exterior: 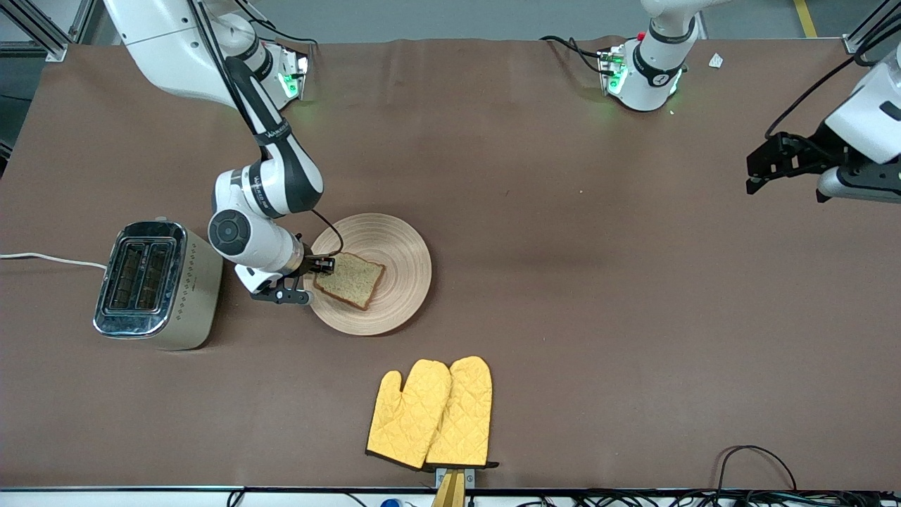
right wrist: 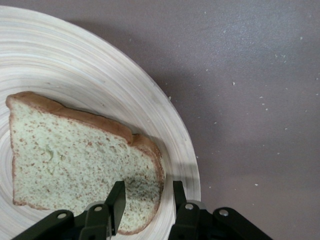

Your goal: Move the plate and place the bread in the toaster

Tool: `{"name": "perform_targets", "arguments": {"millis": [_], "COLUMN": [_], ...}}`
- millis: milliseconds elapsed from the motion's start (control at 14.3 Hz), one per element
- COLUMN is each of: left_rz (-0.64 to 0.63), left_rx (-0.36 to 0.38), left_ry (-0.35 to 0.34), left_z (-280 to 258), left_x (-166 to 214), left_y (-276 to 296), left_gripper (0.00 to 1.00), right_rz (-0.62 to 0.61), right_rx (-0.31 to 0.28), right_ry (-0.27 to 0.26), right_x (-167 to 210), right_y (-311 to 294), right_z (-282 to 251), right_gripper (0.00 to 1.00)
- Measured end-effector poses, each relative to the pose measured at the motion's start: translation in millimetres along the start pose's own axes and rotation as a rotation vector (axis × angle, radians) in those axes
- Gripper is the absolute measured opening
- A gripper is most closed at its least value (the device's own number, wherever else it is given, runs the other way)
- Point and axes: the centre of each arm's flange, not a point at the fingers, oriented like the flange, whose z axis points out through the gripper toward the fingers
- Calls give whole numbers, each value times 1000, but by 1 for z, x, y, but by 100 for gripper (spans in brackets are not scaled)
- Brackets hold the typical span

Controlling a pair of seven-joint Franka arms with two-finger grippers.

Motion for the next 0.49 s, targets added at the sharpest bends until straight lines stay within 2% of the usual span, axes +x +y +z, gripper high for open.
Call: {"name": "perform_targets", "arguments": {"millis": [210,280,420,490], "left_rz": [-28,-37,-45,-47], "left_rx": [-22,-24,-25,-25], "left_ry": [-4,6,19,20], "left_z": [4,7,14,16], "left_x": [-9,-11,-19,-24], "left_y": [-9,-13,-16,-17], "left_gripper": [100,100,100,100], "right_rz": [2,2,-2,-6], "right_rx": [-1,0,1,1], "right_ry": [1,3,8,9], "right_x": [1,1,1,0], "right_y": [1,0,-2,-4], "right_z": [4,5,8,9], "right_gripper": [44,37,32,22]}}
